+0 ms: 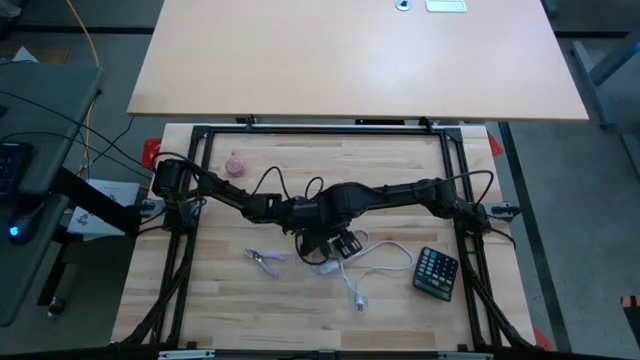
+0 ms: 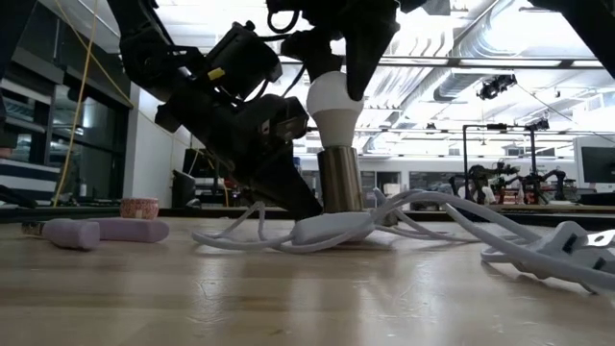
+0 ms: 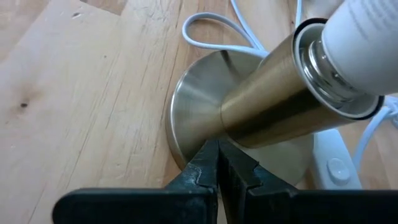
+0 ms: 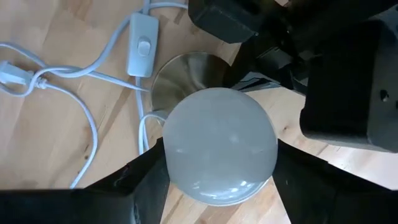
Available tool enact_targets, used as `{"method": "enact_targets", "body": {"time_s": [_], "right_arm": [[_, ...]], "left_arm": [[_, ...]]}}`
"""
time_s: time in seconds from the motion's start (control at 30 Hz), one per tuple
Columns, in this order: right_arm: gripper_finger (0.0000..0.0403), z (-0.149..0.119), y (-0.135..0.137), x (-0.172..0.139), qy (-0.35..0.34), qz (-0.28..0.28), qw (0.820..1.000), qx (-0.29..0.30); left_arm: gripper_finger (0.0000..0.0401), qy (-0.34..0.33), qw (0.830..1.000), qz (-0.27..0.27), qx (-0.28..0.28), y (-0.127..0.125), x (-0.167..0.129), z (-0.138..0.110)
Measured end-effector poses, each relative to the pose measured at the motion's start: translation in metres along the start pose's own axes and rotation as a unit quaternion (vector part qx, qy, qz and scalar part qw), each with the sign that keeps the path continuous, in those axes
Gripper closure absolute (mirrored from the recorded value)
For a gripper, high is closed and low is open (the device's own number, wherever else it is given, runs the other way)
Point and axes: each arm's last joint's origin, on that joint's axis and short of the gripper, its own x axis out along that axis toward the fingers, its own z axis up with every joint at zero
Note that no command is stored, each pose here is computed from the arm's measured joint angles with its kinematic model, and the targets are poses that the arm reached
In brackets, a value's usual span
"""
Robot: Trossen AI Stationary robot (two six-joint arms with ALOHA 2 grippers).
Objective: Screw lightbulb
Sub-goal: Remove the lightbulb from the lamp, then return to Home Position
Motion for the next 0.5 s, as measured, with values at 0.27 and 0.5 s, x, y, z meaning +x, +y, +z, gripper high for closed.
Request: {"method": "enact_targets", "body": {"time_s": [0.27, 0.5], "right_arm": [[0.0093, -0.004, 0.000, -0.003, 0.004, 0.022, 1.000, -0.010], [0.0015, -0.007, -0.003, -0.027, -0.017, -0.033, 0.999, 0.019]], "left_arm": [[0.0401, -0.002, 1.000, 0.002, -0.014, 0.001, 0.000, 0.000], [0.0401, -0.004, 1.000, 0.003, -0.002, 0.001, 0.000, 0.000]]}}
